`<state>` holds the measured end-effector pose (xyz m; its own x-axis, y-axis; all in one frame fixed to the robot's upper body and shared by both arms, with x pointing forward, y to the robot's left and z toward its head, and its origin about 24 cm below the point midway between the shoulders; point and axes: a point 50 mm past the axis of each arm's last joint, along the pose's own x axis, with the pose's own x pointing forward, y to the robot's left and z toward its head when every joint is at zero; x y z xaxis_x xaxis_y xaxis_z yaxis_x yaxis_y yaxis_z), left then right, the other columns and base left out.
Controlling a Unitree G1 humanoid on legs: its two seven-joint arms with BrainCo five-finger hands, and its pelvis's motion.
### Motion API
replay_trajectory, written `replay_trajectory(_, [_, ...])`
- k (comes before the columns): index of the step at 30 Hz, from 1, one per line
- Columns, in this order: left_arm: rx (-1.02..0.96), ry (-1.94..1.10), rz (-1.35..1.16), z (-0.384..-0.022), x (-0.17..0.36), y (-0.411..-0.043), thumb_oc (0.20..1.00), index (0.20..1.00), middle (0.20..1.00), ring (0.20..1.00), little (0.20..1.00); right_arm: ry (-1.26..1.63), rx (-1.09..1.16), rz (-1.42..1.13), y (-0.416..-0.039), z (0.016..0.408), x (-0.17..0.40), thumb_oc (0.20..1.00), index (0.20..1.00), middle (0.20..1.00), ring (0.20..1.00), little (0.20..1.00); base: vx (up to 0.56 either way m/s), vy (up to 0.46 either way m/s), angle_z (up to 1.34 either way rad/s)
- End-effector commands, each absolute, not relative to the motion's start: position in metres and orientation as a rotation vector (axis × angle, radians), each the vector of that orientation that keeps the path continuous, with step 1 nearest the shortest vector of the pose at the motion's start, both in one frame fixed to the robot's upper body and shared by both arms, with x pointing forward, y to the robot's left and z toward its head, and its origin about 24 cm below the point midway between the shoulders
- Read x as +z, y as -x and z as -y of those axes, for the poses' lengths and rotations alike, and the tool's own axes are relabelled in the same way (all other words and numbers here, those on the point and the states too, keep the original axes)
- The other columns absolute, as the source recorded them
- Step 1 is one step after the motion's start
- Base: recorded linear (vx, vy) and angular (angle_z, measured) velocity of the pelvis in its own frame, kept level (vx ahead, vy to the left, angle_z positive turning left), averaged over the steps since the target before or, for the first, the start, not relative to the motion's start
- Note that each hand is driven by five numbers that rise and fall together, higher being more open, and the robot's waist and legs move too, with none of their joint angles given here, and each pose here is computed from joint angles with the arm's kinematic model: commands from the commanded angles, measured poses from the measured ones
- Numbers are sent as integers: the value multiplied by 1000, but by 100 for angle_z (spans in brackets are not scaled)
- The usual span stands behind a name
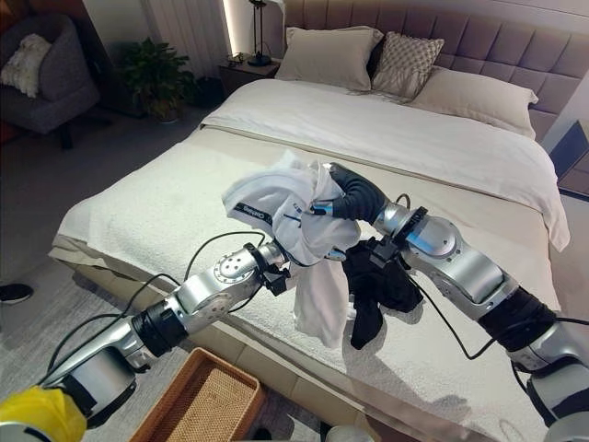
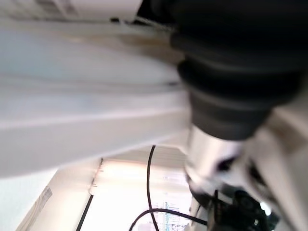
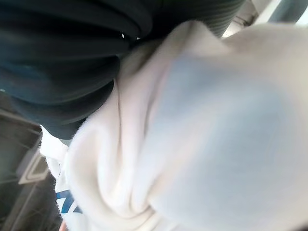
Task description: Pick up clothes into the bucket
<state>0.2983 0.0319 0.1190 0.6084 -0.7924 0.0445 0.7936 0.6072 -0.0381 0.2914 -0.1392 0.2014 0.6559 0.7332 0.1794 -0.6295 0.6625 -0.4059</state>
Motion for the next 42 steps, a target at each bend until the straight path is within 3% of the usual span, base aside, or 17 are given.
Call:
replay_trajectory(1, [-880, 94, 133, -33, 138, -307, 200, 200, 200, 200, 200, 239, 767, 498, -284, 139, 227, 1000, 1000, 1000, 1000, 1000, 0, 0, 0])
replay_trajectory(10, [-697, 182, 156, -66, 123, -303, 200, 200, 200, 200, 200, 130, 490, 531, -281, 179, 213, 1000, 1000, 1000, 1000, 1000, 0, 0, 0])
replay_trajectory(13, [-592, 260, 146, -91, 111, -295, 200, 200, 200, 200, 200, 91, 291, 498, -279, 203, 189, 1000, 1000, 1000, 1000, 1000, 0, 0, 0])
replay_trajectory(19, [-421, 316, 159, -129, 98, -280, 200, 200, 200, 200, 200, 99, 116, 398, -272, 225, 152, 1000, 1000, 1000, 1000, 1000, -5, 1, 0])
replay_trajectory(28, [83, 47, 208, -227, 75, -247, 200, 200, 200, 200, 200, 155, -237, 8, -246, 264, 43, 1000, 1000, 1000, 1000, 1000, -55, 11, 6])
replay_trajectory(34, [326, -20, 65, -263, 37, -225, 200, 200, 200, 200, 200, 173, -398, -251, -229, 278, -18, 1000, 1000, 1000, 1000, 1000, -89, 25, 9])
replay_trajectory(42, [492, -62, -115, -286, -4, -214, 200, 200, 200, 200, 200, 263, -553, -548, -199, 302, -68, 1000, 1000, 1000, 1000, 1000, -53, 36, 5])
